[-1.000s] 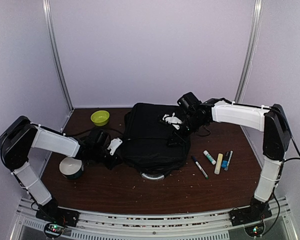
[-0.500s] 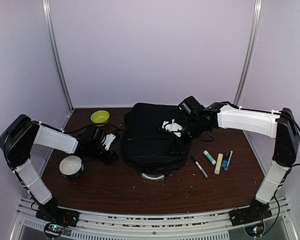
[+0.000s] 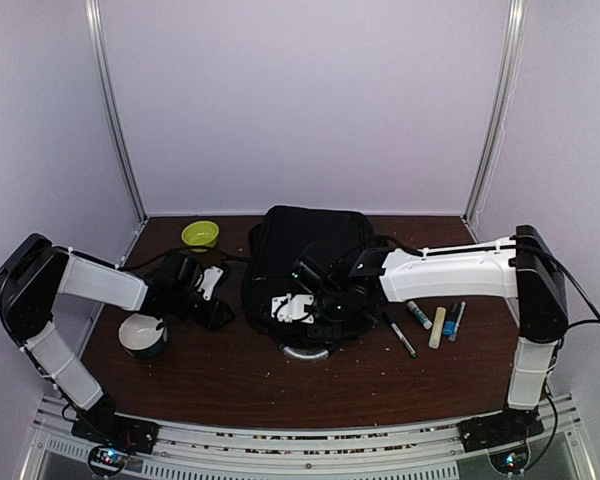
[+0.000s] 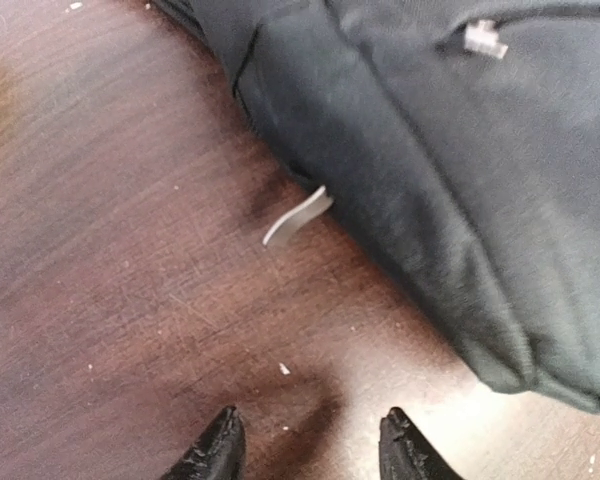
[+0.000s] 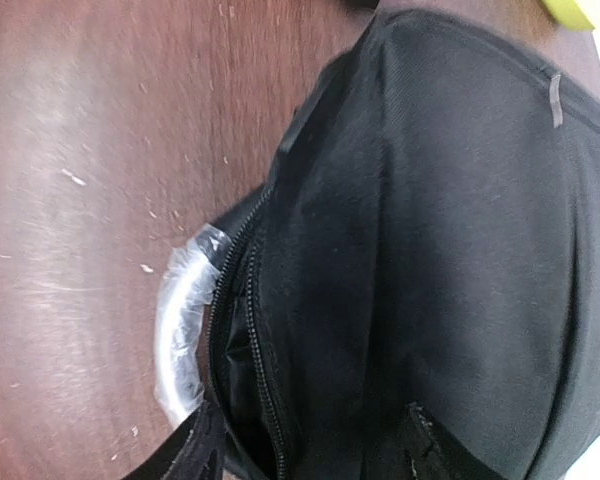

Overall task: Pack the student bag
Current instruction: Pick up the largest pocket of the bag from the student bag.

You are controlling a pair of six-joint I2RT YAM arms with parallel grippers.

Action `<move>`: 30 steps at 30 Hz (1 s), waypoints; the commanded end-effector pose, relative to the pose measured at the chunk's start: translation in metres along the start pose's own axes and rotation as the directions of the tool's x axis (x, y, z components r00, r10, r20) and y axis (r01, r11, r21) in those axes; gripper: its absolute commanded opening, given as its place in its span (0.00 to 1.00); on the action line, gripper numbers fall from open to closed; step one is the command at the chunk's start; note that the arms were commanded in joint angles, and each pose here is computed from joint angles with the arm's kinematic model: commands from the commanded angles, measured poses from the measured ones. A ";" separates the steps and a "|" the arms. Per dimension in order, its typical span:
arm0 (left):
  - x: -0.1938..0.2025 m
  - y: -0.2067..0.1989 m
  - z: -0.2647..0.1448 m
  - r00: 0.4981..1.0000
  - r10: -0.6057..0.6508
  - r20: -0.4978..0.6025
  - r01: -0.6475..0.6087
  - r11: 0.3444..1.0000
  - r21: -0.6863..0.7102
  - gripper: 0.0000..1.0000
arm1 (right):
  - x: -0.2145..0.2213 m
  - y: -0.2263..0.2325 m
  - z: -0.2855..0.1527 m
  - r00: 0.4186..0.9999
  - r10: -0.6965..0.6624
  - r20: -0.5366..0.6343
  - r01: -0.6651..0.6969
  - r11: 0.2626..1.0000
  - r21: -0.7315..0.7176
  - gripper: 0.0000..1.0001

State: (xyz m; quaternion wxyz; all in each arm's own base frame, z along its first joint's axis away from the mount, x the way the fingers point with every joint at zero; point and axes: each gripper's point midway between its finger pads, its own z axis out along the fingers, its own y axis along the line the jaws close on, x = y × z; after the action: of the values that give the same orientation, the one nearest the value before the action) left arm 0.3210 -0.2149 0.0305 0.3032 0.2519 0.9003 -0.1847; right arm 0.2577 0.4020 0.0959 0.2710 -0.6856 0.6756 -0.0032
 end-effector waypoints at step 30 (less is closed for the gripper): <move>-0.033 -0.059 0.012 0.970 0.182 0.159 -0.223 0.928 0.298 0.54 | 0.030 0.017 -0.038 0.999 -0.046 0.015 0.046 0.999 0.022 0.00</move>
State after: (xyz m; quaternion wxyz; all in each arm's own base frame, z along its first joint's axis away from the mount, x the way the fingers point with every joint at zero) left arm 0.3065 -0.2514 0.0349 0.3054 0.3373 0.8482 -0.2713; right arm 0.2416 0.3668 0.1152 0.2992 -0.6942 0.6540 -0.0290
